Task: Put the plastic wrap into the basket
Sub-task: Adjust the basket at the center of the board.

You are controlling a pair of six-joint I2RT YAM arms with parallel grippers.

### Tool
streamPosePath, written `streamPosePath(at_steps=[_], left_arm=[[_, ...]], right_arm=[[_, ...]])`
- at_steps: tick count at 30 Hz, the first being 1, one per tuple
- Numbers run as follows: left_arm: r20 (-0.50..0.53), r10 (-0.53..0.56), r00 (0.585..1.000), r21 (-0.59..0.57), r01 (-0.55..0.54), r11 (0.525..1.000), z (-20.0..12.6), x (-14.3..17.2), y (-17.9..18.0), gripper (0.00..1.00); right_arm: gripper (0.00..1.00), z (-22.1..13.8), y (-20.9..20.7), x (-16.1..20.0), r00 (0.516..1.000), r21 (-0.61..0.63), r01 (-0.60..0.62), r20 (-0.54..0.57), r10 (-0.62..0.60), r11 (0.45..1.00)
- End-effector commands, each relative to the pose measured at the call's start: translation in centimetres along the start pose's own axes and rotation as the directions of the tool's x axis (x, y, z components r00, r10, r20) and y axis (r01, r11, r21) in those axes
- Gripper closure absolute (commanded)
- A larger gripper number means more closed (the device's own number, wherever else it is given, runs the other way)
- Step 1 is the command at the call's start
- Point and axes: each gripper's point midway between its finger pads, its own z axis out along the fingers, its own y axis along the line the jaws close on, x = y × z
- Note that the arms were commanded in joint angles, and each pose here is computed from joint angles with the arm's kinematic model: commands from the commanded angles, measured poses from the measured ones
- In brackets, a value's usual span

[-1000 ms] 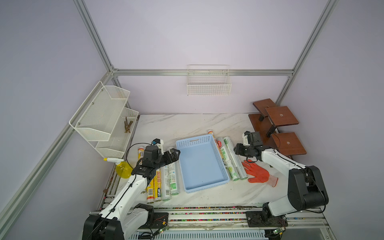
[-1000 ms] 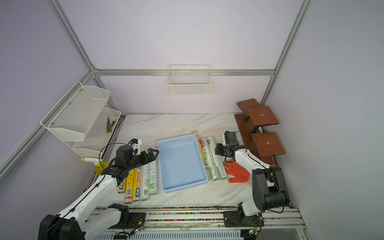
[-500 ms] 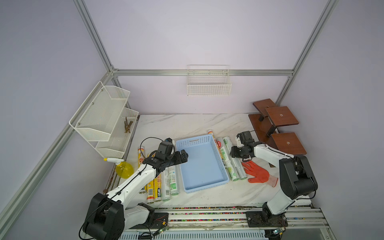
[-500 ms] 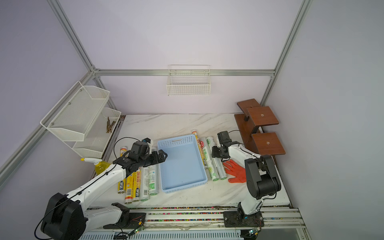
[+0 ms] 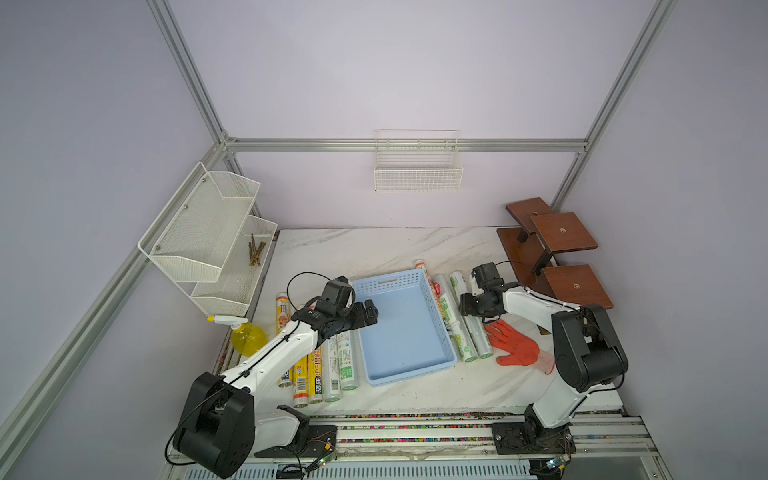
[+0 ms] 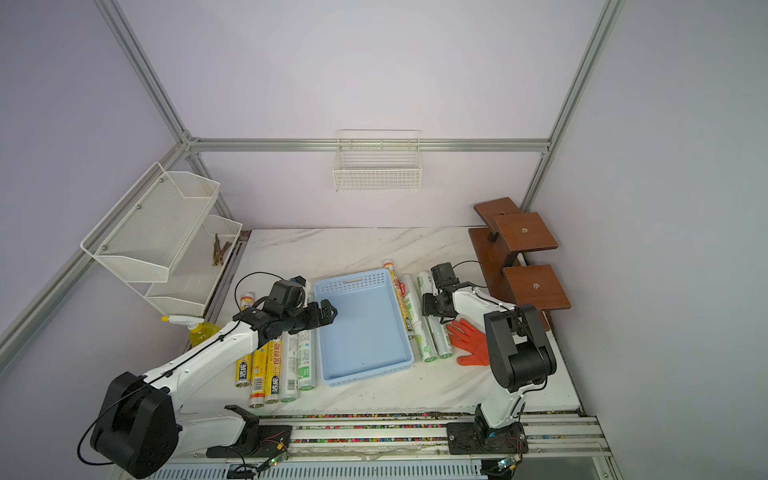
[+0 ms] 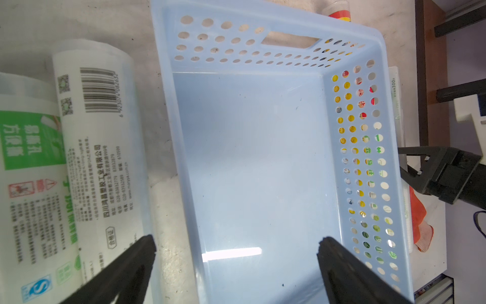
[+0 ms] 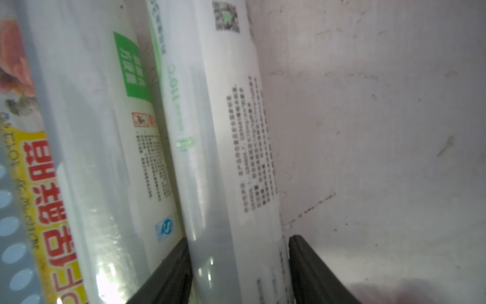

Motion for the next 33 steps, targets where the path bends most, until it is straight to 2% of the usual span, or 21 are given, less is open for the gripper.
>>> streamPosePath(at_steps=[1, 9, 13, 19, 21, 28, 33], left_arm=[[0.028, -0.001, 1.000, 0.005, 0.000, 1.000, -0.4, -1.2, -0.9, 0.00], [0.010, -0.022, 1.000, -0.035, 0.022, 0.999, 0.4, -1.0, -0.2, 0.00], [-0.015, -0.032, 0.999, -0.044, 0.031, 0.999, 1.1, -0.6, 0.0, 0.00], [-0.054, -0.029, 0.998, -0.016, 0.029, 0.999, 2.2, 0.0, -0.8, 0.00], [-0.085, -0.031, 0.996, -0.021, 0.029, 0.999, 3.5, 0.5, -0.6, 0.00], [-0.098, 0.006, 0.995, 0.020, -0.004, 1.000, 4.7, 0.0, -2.1, 0.00], [-0.102, 0.015, 0.995, 0.021, -0.013, 1.000, 5.3, -0.5, -2.4, 0.00]], right_arm=[[0.38, 1.1, -0.6, 1.8, 0.998, 0.025, 0.015, -0.067, -0.013, 1.000], [0.39, 1.6, -0.9, 2.1, 0.997, 0.039, 0.003, -0.072, 0.000, 0.999], [0.44, 0.9, -1.3, 1.5, 0.999, 0.065, -0.028, -0.039, 0.031, 0.997], [0.55, -3.8, -0.7, -1.4, 0.990, 0.038, -0.076, 0.119, 0.071, 0.996], [0.58, -5.9, -0.6, -2.3, 0.979, 0.023, -0.097, 0.182, 0.092, 0.995], [0.58, -11.1, 0.1, -2.9, 0.950, -0.054, -0.117, 0.285, 0.127, 0.992], [0.58, -14.8, 2.7, -3.6, 0.927, -0.211, -0.084, 0.342, 0.154, 0.974]])
